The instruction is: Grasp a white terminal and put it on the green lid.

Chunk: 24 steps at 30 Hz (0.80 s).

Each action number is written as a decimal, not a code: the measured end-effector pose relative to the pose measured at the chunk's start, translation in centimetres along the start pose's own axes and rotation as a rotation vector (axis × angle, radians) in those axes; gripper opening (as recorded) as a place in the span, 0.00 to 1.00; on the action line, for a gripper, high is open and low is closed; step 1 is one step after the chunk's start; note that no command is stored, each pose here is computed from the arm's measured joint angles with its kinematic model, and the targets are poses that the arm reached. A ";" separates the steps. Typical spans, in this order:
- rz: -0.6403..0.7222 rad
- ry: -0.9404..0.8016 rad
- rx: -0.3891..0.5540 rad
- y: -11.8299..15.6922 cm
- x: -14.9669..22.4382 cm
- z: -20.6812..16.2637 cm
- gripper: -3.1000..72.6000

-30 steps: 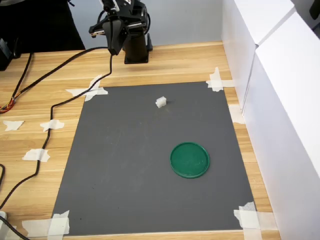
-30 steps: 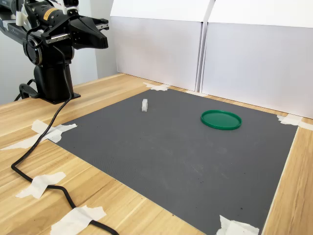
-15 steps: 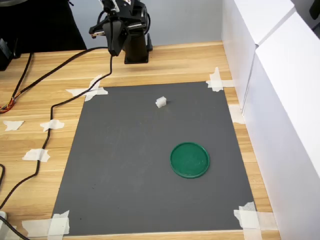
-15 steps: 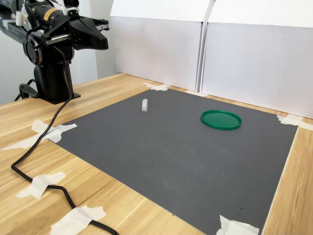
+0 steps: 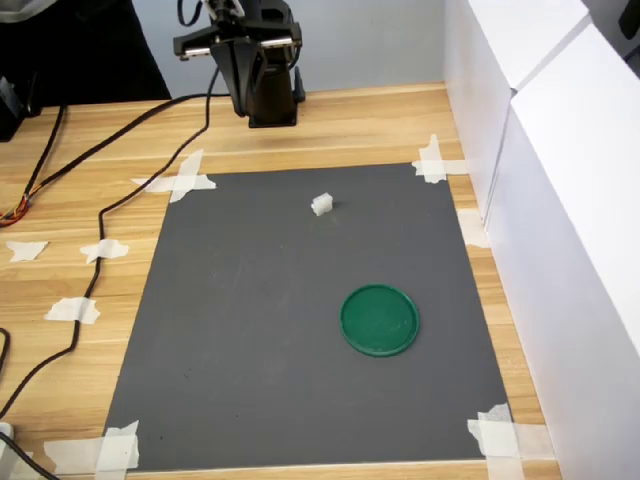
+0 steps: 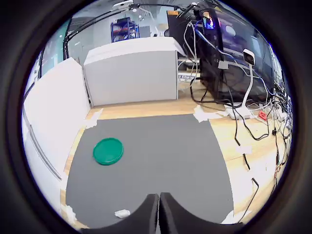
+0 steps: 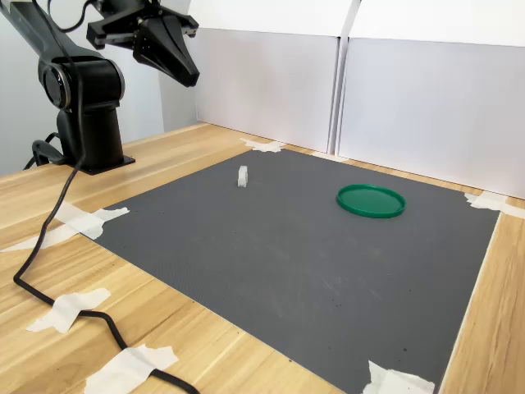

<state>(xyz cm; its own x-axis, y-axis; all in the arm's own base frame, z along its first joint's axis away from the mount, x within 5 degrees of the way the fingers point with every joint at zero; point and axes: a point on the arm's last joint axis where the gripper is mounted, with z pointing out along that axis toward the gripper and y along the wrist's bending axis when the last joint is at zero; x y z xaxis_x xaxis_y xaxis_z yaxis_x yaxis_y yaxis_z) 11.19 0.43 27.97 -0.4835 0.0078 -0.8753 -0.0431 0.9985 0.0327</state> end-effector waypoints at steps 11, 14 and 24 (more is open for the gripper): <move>-0.177 0.397 0.022 -0.6 -4.1 0.9 0.02; -0.213 0.525 0.006 -0.8 -4.5 2.0 0.02; -0.229 0.710 -0.050 -0.8 -4.7 4.8 0.03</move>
<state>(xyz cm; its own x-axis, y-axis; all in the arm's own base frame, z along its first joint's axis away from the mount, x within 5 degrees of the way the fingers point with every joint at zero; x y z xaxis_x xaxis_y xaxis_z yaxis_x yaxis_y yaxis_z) 17.67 -0.15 29.78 -0.9050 -0.2540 -0.3413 -0.2427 0.9671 -0.0762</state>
